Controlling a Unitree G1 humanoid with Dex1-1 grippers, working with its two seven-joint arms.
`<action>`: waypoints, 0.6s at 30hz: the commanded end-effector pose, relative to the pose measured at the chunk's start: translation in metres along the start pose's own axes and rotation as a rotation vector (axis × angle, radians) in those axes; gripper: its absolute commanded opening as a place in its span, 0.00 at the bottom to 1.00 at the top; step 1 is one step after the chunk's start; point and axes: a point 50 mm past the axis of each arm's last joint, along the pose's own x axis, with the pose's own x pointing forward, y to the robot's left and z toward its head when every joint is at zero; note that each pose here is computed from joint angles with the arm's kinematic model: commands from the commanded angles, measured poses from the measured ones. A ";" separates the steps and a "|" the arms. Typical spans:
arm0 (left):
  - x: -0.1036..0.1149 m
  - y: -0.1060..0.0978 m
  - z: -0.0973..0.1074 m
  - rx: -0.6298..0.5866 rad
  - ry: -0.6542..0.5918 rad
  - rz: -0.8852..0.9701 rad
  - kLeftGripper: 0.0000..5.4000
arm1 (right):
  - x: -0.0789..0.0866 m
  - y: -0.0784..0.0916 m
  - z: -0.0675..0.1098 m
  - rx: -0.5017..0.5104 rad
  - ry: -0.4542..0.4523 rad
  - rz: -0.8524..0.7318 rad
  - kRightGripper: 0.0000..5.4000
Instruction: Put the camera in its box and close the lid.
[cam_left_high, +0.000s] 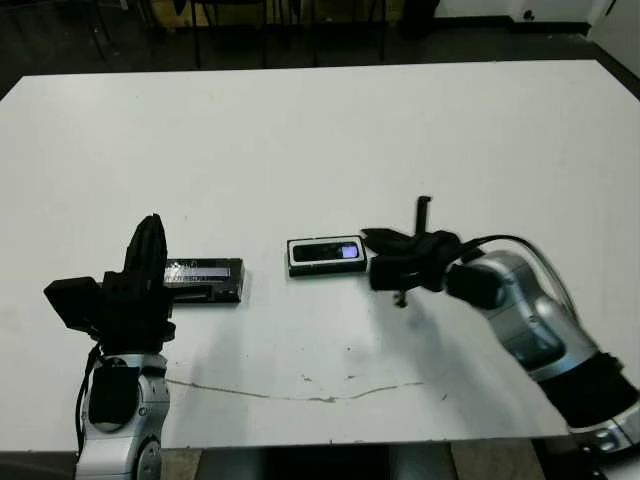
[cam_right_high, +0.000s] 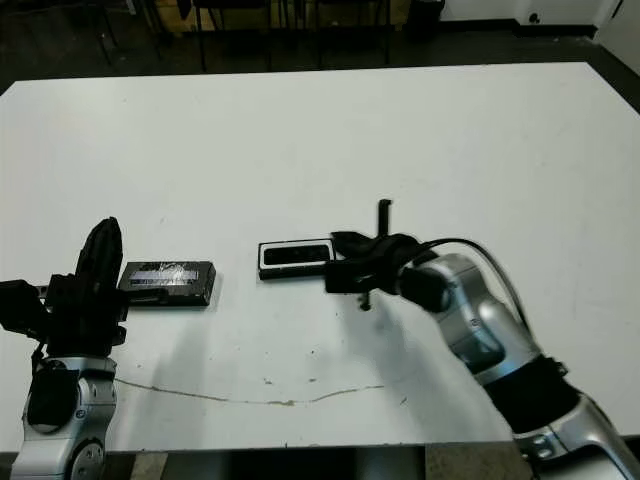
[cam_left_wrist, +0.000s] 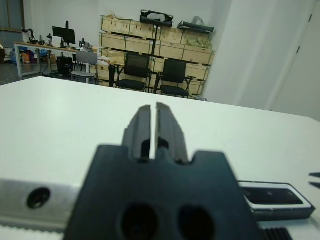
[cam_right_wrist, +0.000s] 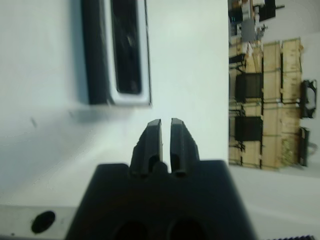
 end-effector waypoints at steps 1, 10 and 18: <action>-0.002 0.006 -0.004 0.025 0.034 -0.003 0.00 | -0.012 -0.006 -0.011 0.022 0.037 -0.043 0.00; -0.003 0.016 0.003 0.057 0.022 -0.001 0.00 | -0.036 -0.008 -0.032 0.642 -0.233 -0.449 0.00; -0.003 0.048 0.033 0.309 0.016 -0.085 0.00 | -0.057 -0.003 -0.042 1.161 -0.365 -0.344 0.00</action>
